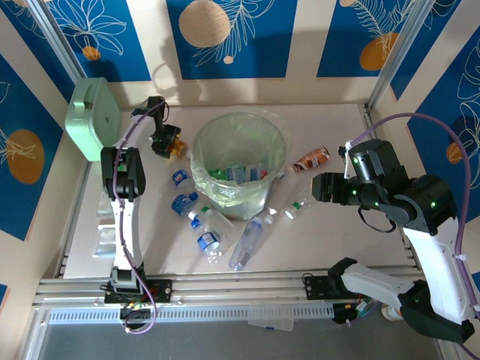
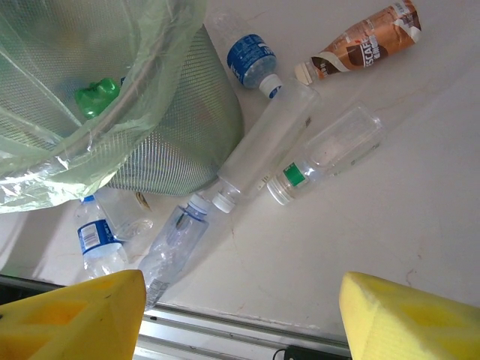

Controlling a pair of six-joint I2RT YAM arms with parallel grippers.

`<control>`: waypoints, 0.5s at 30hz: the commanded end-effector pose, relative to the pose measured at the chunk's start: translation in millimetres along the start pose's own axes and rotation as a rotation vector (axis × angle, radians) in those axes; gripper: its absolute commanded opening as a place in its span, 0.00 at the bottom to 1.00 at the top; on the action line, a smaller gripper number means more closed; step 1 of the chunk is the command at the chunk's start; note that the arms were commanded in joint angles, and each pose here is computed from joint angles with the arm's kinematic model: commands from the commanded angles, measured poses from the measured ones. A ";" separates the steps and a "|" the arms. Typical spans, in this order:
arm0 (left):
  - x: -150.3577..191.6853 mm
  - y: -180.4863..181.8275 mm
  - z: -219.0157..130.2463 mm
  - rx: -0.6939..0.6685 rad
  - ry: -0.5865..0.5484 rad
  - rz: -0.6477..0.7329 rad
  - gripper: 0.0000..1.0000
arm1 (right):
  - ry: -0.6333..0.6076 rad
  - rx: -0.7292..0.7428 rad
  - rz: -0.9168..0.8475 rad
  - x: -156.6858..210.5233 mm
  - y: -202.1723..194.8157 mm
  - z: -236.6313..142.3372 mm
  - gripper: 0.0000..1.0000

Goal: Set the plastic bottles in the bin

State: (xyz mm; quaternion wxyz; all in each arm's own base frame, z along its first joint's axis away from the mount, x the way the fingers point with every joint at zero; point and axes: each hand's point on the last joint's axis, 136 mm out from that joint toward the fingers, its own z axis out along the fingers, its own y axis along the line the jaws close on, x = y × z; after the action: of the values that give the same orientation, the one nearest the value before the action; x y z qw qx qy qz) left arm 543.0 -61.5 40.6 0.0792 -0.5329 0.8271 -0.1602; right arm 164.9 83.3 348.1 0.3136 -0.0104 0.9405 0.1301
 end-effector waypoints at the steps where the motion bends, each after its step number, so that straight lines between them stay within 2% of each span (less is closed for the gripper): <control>1: 4.8 1.4 6.0 -0.015 0.039 0.039 0.63 | -0.004 0.023 0.018 2.8 -6.4 -2.1 0.70; 3: 4.8 -0.9 3.3 -0.011 0.039 0.057 0.55 | -0.002 0.021 0.020 2.2 -5.4 0.1 0.70; 6: 3.4 -5.7 -8.6 0.003 0.024 0.084 0.51 | -0.007 0.013 0.020 -0.4 -2.9 0.9 0.70; 11: -1.4 -22.4 -51.7 0.062 -0.035 0.144 0.51 | -0.029 -0.007 0.017 -7.8 1.9 -3.3 0.70; 15: -1.5 -39.2 -104.8 0.141 -0.094 0.211 0.50 | -0.058 -0.019 0.020 -11.3 2.7 -7.8 0.70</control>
State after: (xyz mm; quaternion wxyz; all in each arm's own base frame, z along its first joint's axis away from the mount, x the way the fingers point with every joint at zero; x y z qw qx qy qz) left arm 543.6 -61.4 70.3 0.1004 -0.4775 0.8577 -0.1617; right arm 168.8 84.8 349.6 0.3186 -0.0081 0.9387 0.1312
